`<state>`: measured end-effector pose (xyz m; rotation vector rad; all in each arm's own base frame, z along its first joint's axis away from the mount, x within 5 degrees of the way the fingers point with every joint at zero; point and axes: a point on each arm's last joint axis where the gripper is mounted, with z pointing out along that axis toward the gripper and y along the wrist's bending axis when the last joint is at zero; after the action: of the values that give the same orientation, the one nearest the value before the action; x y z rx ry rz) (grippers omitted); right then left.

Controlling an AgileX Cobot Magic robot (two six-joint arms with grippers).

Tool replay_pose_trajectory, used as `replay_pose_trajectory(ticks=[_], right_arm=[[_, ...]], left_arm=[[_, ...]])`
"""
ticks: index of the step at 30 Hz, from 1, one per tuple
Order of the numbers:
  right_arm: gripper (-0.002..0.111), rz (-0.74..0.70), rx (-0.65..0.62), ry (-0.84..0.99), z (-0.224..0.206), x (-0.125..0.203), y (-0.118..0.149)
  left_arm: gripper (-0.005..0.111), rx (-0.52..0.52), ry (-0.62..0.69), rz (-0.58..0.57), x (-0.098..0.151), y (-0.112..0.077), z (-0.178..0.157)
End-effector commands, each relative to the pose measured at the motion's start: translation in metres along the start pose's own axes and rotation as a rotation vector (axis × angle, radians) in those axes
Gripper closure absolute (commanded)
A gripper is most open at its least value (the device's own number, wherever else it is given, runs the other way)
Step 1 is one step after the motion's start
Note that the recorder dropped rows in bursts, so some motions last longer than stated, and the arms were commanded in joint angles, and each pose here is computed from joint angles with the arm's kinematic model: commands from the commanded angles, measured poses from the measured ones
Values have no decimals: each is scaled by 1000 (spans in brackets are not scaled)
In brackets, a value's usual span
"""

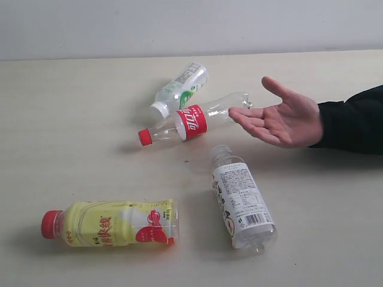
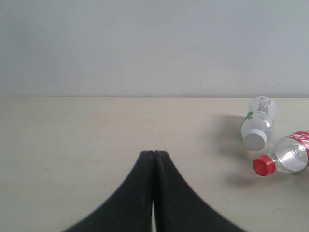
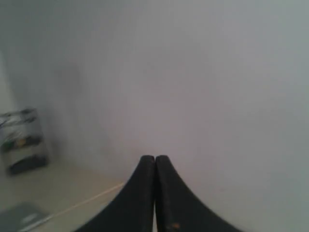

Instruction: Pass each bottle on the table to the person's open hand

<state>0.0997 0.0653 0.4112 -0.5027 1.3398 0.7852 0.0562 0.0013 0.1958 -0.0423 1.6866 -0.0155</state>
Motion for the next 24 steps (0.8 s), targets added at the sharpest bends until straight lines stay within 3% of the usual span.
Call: replay_pose_trajectory(ticks=[1, 5, 9, 11, 14, 17, 18, 24], right_arm=[[108, 11, -332, 251, 29, -2, -6], [108, 81, -309, 354, 47, 1, -27], [108, 38, -371, 370, 58, 9, -29], [108, -46, -343, 341, 62, 9, -30], [108, -331, -267, 261, 63, 2, -31], [108, -538, -106, 202, 60, -10, -36], [108, -592, 0, 186, 58, -16, -42], [105, -680, 450, 165, 38, -27, -70]], left_arm=[[107, 0, -5, 2, 1, 0, 0], [107, 0, -5, 2, 1, 0, 0], [107, 0, -5, 2, 1, 0, 0], [107, 0, -5, 2, 1, 0, 0], [107, 0, -5, 2, 1, 0, 0], [107, 0, -5, 2, 1, 0, 0], [107, 0, -5, 2, 1, 0, 0], [107, 0, -5, 2, 1, 0, 0]])
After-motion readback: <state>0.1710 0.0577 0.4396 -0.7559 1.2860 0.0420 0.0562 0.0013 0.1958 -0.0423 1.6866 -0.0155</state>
